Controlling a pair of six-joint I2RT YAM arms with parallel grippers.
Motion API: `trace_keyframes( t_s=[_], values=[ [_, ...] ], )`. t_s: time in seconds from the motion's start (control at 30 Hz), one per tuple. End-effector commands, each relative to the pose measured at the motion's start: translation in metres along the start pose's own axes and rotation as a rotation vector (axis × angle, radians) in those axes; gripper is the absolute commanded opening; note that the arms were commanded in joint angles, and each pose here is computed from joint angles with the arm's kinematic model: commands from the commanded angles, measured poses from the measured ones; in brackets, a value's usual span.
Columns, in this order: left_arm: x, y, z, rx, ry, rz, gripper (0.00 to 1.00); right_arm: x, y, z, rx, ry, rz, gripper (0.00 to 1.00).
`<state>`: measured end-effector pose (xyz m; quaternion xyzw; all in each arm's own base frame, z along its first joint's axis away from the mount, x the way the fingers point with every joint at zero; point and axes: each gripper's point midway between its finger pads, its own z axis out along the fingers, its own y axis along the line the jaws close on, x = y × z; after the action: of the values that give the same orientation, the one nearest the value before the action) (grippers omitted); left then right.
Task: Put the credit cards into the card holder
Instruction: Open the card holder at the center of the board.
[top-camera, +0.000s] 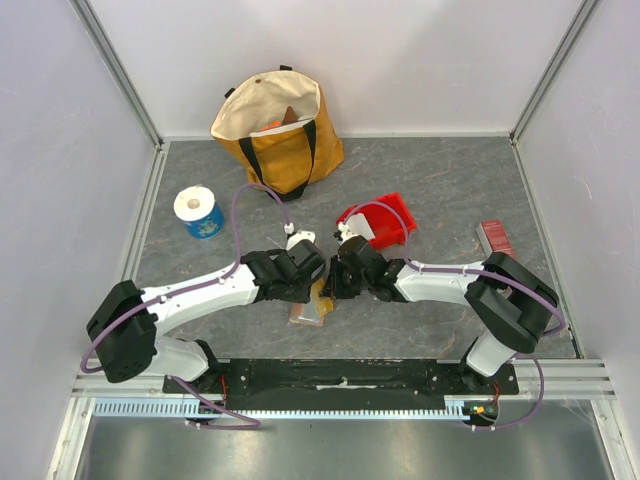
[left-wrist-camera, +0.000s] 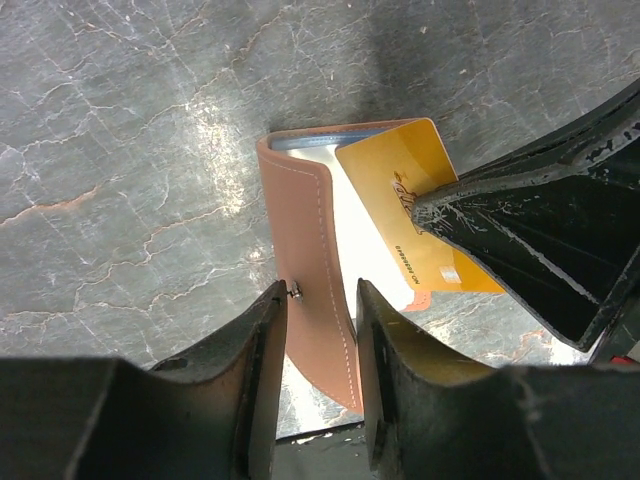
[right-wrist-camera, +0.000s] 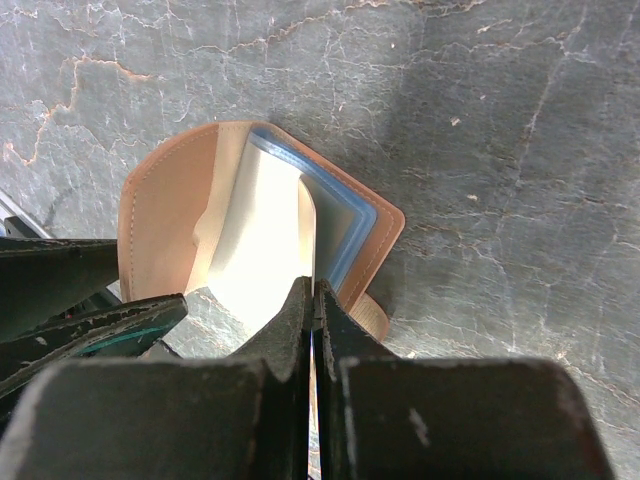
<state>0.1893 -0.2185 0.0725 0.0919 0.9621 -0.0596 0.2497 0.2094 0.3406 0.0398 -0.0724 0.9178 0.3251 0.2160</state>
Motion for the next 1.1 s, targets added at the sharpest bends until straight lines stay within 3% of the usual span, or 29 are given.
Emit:
trace_keyframes(
  t_s=[0.0, 0.3, 0.57, 0.73, 0.97, 1.07],
  values=[
    [-0.013, 0.002, -0.007, -0.010, -0.058, -0.010, 0.41, 0.011, -0.024, 0.002, 0.081, 0.027, -0.004, 0.00],
    [-0.017, 0.008, -0.013, -0.024, -0.082, -0.026, 0.37, 0.011, -0.023, 0.002, 0.078, 0.028, -0.004, 0.00],
    [-0.015, 0.009, -0.013, -0.025, -0.078, -0.018, 0.11, 0.011, -0.023, 0.002, 0.078, 0.028, -0.001, 0.00],
    [-0.008, 0.014, -0.009, -0.044, -0.061, -0.022, 0.02, 0.010, -0.022, 0.000, 0.075, 0.020, -0.005, 0.00],
    [0.012, 0.033, 0.000, -0.064, -0.020, -0.121, 0.02, -0.013, -0.001, -0.018, 0.011, -0.060, -0.014, 0.00],
    [0.022, 0.033, 0.008, 0.039, 0.011, -0.235, 0.02, -0.026, 0.002, -0.030, 0.005, -0.104, 0.002, 0.00]
  ],
)
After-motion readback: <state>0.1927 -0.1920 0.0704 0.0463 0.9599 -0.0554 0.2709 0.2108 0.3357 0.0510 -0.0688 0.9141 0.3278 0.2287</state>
